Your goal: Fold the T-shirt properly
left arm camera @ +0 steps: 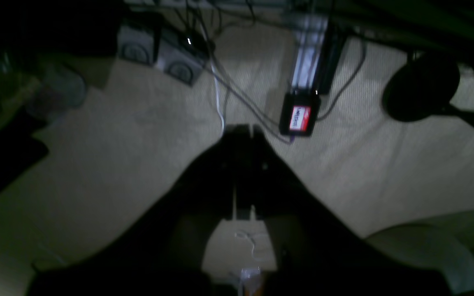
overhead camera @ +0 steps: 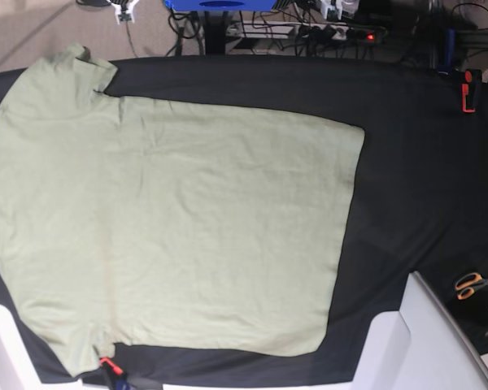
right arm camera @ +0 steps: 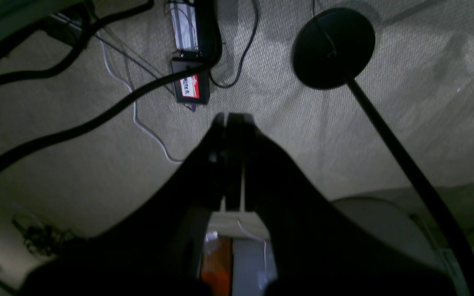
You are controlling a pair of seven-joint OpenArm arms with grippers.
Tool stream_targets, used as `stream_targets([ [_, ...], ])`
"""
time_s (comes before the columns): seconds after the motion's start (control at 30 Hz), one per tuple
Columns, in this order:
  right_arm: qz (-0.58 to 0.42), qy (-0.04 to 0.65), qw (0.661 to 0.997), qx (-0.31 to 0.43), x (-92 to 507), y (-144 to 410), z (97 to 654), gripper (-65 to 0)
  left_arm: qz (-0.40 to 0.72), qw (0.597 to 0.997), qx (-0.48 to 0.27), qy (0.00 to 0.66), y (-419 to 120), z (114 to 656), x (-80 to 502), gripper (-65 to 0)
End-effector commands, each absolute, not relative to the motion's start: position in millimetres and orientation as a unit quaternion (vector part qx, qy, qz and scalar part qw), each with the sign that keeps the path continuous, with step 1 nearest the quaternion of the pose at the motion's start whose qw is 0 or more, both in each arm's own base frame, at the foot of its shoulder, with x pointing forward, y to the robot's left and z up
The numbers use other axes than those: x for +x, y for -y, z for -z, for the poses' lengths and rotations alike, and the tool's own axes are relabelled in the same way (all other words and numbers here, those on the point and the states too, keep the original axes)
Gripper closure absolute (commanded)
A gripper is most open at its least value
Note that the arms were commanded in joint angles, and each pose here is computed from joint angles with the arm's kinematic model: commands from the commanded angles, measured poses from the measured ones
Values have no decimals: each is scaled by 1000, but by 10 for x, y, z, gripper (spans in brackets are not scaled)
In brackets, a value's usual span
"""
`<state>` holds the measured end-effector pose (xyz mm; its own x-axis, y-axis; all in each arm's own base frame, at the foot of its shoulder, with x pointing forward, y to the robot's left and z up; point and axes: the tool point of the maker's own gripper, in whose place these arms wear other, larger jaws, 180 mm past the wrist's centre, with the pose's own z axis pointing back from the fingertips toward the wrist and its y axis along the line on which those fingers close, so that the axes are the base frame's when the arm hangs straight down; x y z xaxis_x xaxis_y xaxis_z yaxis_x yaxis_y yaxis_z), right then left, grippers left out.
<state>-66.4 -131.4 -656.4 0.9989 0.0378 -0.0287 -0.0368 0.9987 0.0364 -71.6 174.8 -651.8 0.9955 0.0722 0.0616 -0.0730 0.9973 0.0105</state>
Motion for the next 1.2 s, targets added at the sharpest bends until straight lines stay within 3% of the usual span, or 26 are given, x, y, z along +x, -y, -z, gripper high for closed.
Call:
stream_targets([
  [0.0,-18,-25,999,17,-765,1330,6553,0,-35,999,8,19,-1783,6501,-839,0],
  [0.17,-14,25,999,14,-756,1353,6467,0,-28,999,5,42,-1782,6423,-865,0],
  [0.53,67,69,989,-108,-628,2415,5507,0,-7,990,44,136,-2296,5704,-952,0],
  [0.63,76,116,982,-131,-422,2657,5143,0,-34,975,101,193,-2753,5282,-763,0],
  [0.77,115,224,963,-92,82,2814,4656,0,-53,943,154,291,-3205,4658,-239,0],
  [0.9,122,338,931,-62,622,2969,4118,-2,-76,892,130,425,-3319,3868,514,0],
  [1.0,117,387,914,-38,943,2960,3909,-129,-86,867,73,485,-3201,3414,906,0],
  [1.1,109,416,903,-6,1219,2963,3802,-365,-113,864,31,491,-3191,3240,1168,0],
  [1.13,105,427,898,5,1305,2977,3762,-458,-118,867,15,485,-3189,3241,1224,-16],
  [1.17,100,440,892,22,1385,2982,3729,-533,-113,869,-3,482,-3178,3221,1281,-112],
])
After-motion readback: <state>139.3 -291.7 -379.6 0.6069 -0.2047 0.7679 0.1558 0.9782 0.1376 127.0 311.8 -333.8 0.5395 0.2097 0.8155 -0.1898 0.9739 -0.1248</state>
